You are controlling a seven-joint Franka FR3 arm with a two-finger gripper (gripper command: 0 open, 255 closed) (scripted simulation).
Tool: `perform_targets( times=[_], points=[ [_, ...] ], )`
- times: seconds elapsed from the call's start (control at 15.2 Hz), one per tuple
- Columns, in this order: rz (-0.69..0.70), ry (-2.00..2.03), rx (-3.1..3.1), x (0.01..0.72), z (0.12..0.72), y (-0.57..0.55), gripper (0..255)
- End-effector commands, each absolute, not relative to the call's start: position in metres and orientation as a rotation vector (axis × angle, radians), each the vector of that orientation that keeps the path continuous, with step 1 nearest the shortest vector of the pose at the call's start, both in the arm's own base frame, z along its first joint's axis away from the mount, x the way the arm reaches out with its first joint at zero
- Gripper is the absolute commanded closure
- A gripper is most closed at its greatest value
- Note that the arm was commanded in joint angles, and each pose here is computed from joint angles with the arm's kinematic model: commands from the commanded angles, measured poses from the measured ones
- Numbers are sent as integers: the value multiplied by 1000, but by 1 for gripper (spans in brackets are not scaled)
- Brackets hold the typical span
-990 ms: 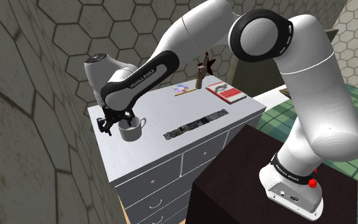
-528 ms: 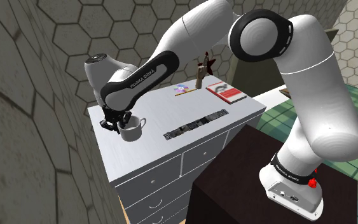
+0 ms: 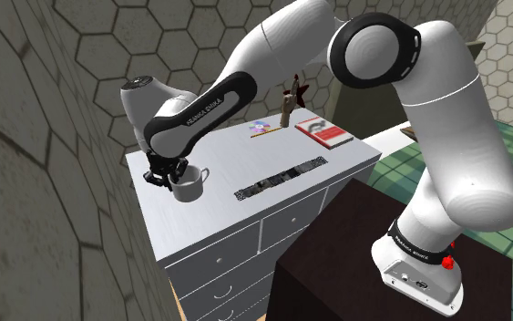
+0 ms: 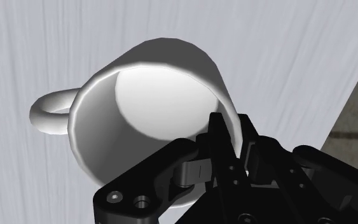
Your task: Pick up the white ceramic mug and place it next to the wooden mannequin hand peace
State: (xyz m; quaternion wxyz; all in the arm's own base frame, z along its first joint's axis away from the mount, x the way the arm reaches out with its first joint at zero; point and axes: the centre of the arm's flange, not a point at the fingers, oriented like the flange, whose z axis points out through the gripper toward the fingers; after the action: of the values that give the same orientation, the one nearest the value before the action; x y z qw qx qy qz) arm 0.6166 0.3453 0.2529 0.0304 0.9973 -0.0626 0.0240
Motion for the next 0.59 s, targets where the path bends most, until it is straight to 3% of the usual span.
perform_targets(
  times=[0.0,0.53],
  points=[
    [74,-193,3074,617,261,345,255],
    [74,-193,3074,617,303,345,255]
  ],
)
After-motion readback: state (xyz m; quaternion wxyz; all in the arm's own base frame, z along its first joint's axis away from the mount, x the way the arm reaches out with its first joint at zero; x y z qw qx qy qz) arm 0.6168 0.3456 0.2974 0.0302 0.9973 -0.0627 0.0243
